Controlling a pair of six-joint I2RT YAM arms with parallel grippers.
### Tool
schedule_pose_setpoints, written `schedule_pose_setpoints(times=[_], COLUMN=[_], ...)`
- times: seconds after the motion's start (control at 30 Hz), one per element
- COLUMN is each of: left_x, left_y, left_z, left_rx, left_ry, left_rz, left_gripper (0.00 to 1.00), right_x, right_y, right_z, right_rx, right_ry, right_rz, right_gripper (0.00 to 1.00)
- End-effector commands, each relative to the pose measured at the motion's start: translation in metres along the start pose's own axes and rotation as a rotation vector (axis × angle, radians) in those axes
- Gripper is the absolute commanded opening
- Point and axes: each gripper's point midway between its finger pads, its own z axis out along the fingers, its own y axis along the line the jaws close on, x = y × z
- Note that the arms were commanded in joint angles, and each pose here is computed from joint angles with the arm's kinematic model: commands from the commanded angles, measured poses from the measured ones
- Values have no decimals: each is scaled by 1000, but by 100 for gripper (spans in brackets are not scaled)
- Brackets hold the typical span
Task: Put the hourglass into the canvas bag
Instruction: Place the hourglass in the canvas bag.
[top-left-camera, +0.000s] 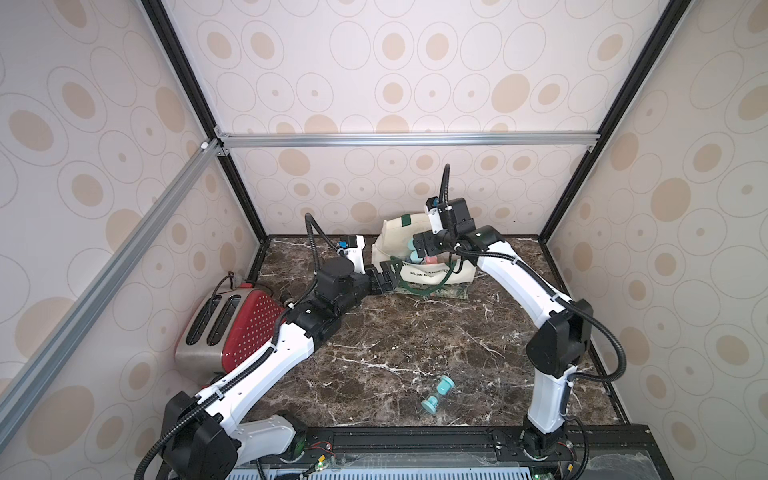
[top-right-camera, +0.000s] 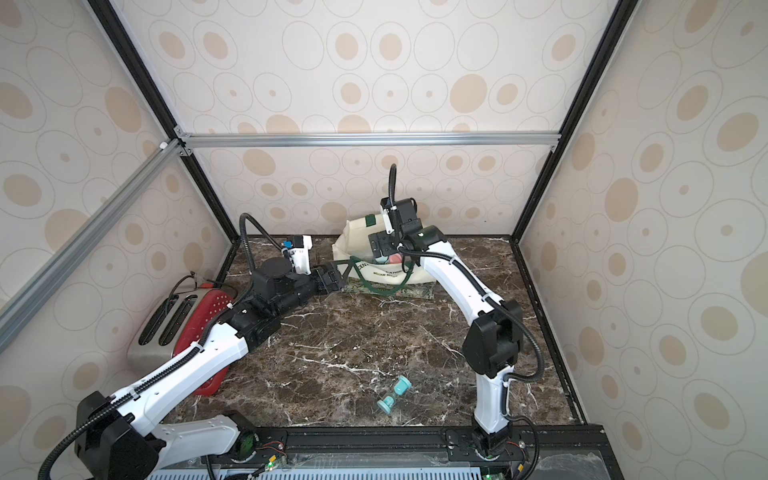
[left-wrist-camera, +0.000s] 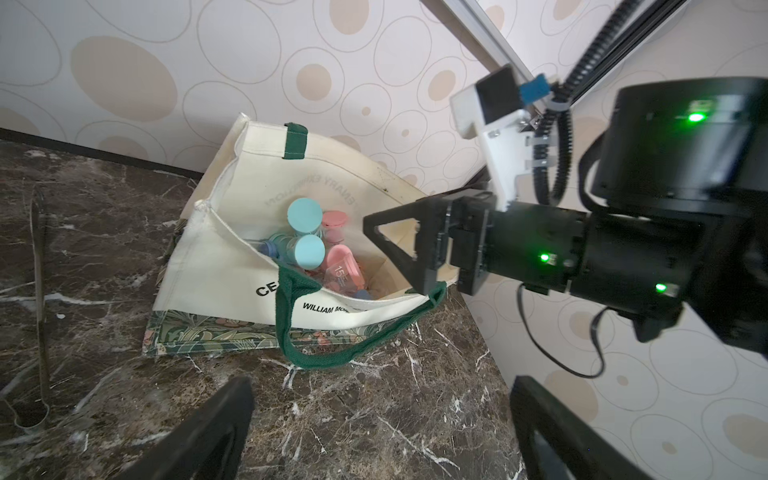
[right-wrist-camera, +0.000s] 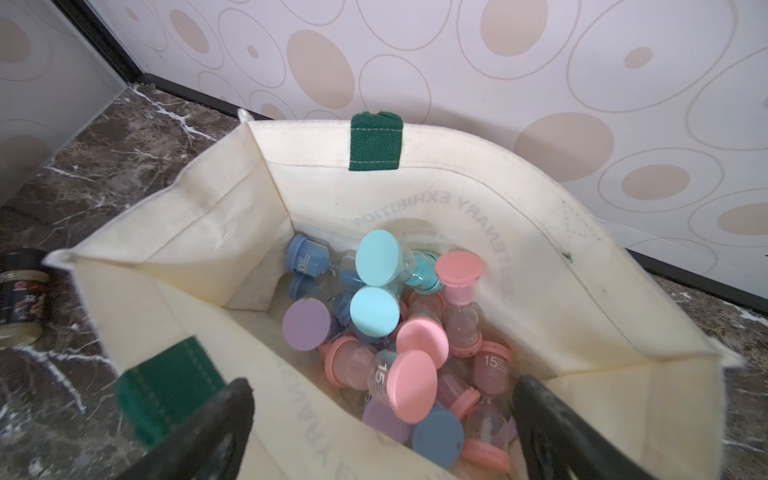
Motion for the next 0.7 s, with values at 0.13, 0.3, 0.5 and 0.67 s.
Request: schedule_pose_setpoints(times=[0.13,0.3,0.5,0.67], left_x=[1,20,49,70], left_y=[1,11,24,33], left_z=[-18,-25,-34,-40], left_rx=[-4,-1,19,22], left_ry=[-16,18,66,121], left_rz=[11,80,162,201], left_gripper=[97,98,98,98], right_x=[53,101,168,224], right_y=[9,25,39,54], right_z=[-51,-84,-114,-133], right_rx=[-23,22,132,214], right_ry=[162,278,428,530], right_rz=[151,165,265,382], right_gripper=[100,100,100,100])
